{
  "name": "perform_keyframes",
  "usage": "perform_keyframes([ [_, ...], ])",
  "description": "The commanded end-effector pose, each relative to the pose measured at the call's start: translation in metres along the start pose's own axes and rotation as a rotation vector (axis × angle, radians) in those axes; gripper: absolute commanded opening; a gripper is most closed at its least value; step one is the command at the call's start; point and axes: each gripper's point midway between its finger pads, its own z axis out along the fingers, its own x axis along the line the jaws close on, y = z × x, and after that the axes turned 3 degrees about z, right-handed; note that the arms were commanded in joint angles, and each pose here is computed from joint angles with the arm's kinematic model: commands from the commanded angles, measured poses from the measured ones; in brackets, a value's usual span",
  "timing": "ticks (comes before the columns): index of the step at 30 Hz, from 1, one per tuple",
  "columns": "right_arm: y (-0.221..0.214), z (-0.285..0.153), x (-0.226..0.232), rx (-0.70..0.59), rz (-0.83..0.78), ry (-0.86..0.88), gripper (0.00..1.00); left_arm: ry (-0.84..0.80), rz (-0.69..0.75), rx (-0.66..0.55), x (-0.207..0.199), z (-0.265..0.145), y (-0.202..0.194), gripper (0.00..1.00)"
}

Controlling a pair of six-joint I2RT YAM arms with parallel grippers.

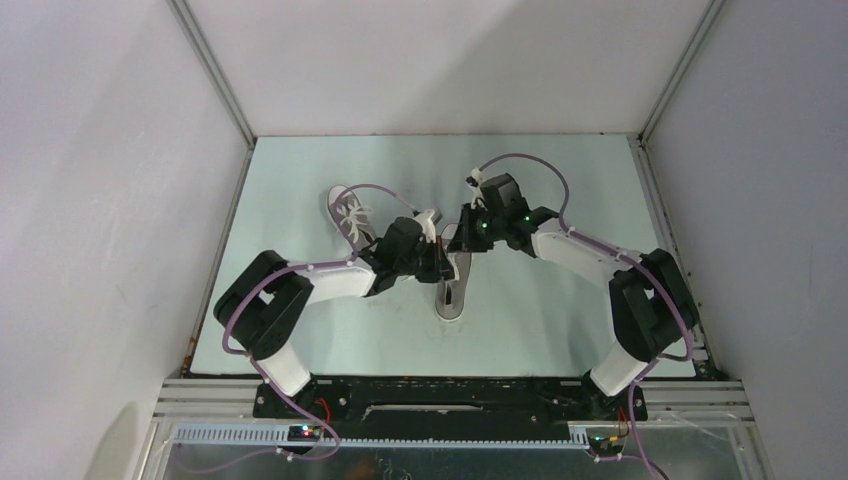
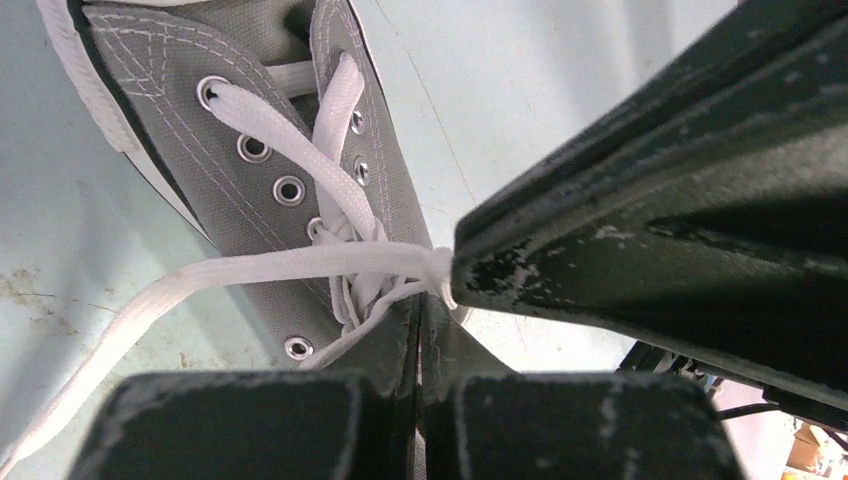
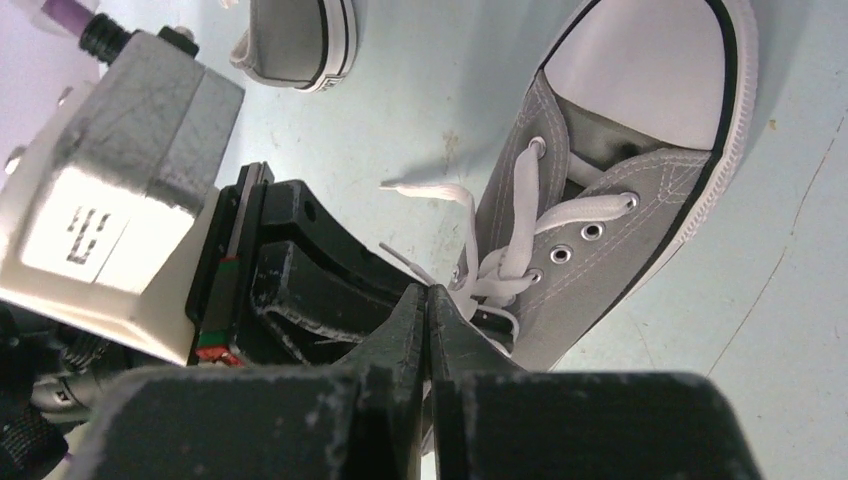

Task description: Tie the shoes

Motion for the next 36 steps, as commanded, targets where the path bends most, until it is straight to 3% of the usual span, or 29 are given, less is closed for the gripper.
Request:
perform_keyframes([
  [1, 0.020, 0.005, 0.011, -0.044, -0.032, 0.013, 0.03, -0.001, 0.028, 0.016, 0.003, 0.001, -0.002, 0.00],
  [5, 0.021, 0.011, 0.012, -0.037, -0.038, 0.005, 0.08, -0.003, 0.029, 0.017, 0.002, 0.001, -0.002, 0.00],
  [10, 0.027, 0.014, 0.012, -0.046, -0.049, -0.008, 0.03, -0.004, 0.031, 0.018, 0.001, -0.001, -0.002, 0.00],
  [20, 0.034, 0.028, 0.014, -0.037, -0.050, -0.001, 0.04, -0.002, 0.033, 0.018, 0.001, -0.004, -0.003, 0.00],
  [23, 0.033, 0.031, 0.016, -0.029, -0.052, 0.016, 0.13, -0.010, 0.031, 0.020, 0.000, -0.003, -0.003, 0.00],
  [27, 0.039, 0.031, 0.018, -0.040, -0.052, 0.044, 0.00, -0.028, 0.027, 0.023, -0.004, -0.002, -0.003, 0.00],
  [36, 0.050, 0.038, 0.020, -0.038, -0.042, 0.075, 0.00, -0.041, 0.021, 0.029, -0.004, -0.003, -0.005, 0.00],
])
